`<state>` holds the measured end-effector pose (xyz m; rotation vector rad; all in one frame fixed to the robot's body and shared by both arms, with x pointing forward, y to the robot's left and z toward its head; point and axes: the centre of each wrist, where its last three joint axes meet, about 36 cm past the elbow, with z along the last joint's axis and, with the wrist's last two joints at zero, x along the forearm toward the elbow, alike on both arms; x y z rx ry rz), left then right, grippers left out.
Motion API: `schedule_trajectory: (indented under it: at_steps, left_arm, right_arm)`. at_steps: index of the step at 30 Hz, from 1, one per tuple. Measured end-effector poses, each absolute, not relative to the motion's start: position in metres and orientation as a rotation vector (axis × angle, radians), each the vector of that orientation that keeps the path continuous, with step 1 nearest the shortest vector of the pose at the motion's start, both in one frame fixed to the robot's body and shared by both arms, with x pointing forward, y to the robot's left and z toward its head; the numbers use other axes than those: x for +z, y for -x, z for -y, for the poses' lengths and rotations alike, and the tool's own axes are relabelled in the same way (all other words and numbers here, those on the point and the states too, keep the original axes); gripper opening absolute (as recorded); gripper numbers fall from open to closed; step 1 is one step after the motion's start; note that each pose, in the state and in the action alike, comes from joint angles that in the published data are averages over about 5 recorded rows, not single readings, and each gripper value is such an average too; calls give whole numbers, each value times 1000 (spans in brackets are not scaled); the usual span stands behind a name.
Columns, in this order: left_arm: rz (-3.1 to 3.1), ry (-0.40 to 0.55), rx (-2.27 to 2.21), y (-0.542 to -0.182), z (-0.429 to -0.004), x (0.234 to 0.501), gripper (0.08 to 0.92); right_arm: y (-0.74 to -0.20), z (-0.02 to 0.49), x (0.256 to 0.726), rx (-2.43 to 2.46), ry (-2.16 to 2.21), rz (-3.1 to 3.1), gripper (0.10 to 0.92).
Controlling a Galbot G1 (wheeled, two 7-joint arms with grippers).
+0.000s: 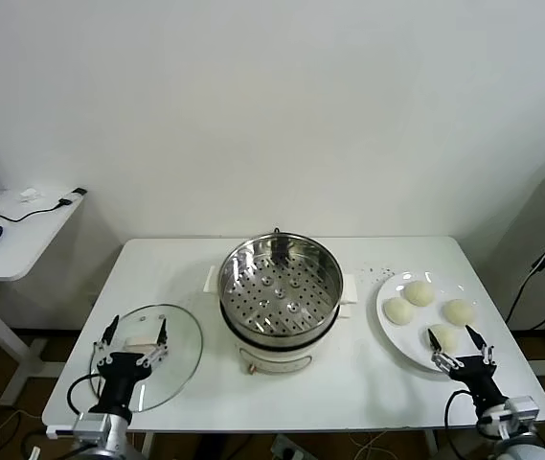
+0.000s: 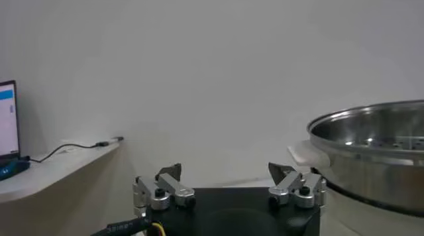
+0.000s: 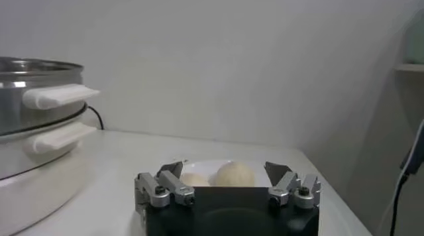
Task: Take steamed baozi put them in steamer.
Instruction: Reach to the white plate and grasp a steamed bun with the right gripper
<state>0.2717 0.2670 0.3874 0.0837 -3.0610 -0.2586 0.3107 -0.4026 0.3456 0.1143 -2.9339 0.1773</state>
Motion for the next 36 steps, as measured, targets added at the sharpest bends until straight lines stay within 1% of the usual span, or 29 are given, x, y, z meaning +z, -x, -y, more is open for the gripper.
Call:
schedule_trajectory:
  at_steps: [5, 11, 17, 26, 36]
  left_arm:
    - [3081, -88, -263, -274, -270, 387, 823]
    - [3107, -94, -283, -277, -272, 387, 823]
    - [3104, -79, -284, -274, -270, 389, 823]
    - [3086, -74, -276, -270, -269, 392, 823]
    - [3084, -51, -237, -271, -263, 398, 823]
  right_arm:
    - [-329, 417, 357, 300, -207, 2877, 823]
    - [-373, 451, 386, 556, -424, 2722, 823]
    - [-438, 480, 420, 801, -678, 2519, 823]
    - [-544, 494, 461, 1068, -986, 2140, 823]
    - [-625, 503, 493, 1279, -1093, 1753, 823]
